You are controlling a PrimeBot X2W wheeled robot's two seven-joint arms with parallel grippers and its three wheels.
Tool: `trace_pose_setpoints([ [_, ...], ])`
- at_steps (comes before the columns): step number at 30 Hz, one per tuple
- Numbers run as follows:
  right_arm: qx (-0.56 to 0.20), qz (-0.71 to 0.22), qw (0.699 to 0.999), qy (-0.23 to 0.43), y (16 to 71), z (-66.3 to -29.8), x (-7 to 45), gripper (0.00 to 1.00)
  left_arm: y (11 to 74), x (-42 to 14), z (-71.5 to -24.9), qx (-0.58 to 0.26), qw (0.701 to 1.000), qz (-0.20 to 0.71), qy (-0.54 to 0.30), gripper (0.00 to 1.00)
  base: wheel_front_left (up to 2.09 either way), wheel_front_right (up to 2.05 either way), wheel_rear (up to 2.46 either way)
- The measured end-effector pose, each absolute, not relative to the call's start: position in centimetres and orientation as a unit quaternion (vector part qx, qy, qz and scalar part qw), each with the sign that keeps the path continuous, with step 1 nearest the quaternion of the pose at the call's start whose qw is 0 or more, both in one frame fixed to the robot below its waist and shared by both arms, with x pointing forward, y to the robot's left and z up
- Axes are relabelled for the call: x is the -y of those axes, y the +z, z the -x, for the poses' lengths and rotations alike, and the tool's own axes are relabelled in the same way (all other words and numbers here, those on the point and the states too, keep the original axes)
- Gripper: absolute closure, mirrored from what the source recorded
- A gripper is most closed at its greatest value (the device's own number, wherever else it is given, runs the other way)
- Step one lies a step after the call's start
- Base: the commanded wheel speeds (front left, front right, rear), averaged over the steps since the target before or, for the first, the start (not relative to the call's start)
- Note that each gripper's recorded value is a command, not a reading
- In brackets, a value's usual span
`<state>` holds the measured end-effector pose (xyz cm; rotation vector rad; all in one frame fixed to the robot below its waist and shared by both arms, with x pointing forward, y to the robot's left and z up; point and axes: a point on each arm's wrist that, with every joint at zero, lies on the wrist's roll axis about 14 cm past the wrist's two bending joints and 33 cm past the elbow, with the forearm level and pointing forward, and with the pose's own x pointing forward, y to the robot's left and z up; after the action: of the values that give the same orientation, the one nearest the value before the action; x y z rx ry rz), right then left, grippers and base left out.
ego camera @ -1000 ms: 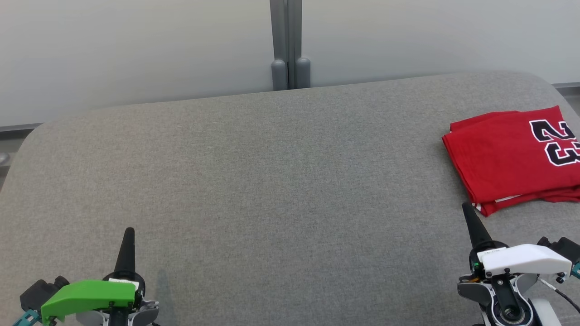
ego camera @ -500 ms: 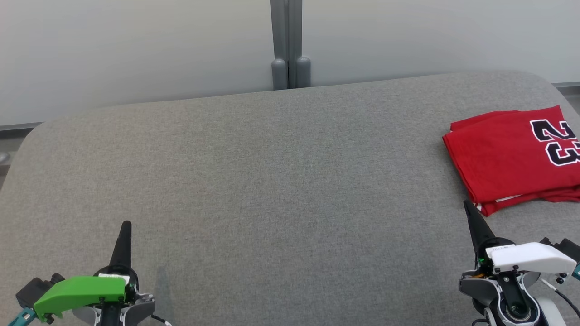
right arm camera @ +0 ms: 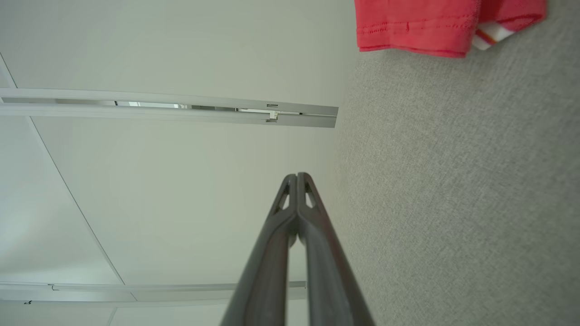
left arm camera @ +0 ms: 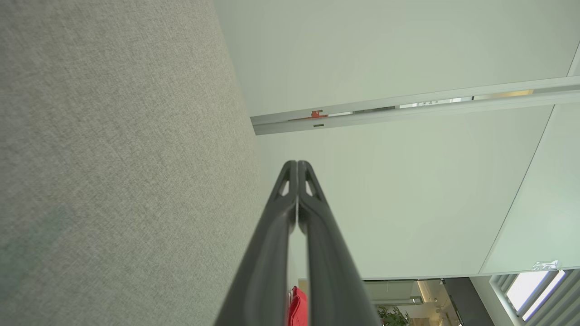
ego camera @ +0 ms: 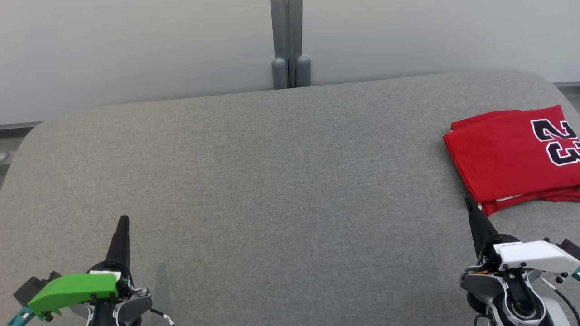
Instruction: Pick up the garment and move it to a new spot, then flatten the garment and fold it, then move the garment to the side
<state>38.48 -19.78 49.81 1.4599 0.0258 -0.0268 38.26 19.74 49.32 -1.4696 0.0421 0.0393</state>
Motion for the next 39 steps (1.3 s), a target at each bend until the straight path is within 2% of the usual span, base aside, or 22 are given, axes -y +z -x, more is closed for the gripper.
trace_pose_setpoints([
  [17,-0.004,-0.708,0.706,-0.003,50.40,-38.78,19.95,1.00,50.32,-20.01,-38.73,-0.005,0.706,0.708,0.005,1.00,0.00,0.00,0.00],
  [39,-0.004,-0.708,0.706,-0.003,50.42,-38.79,19.96,1.00,50.37,-20.00,-38.75,-0.004,0.706,0.708,0.004,1.00,0.00,0.00,0.00],
])
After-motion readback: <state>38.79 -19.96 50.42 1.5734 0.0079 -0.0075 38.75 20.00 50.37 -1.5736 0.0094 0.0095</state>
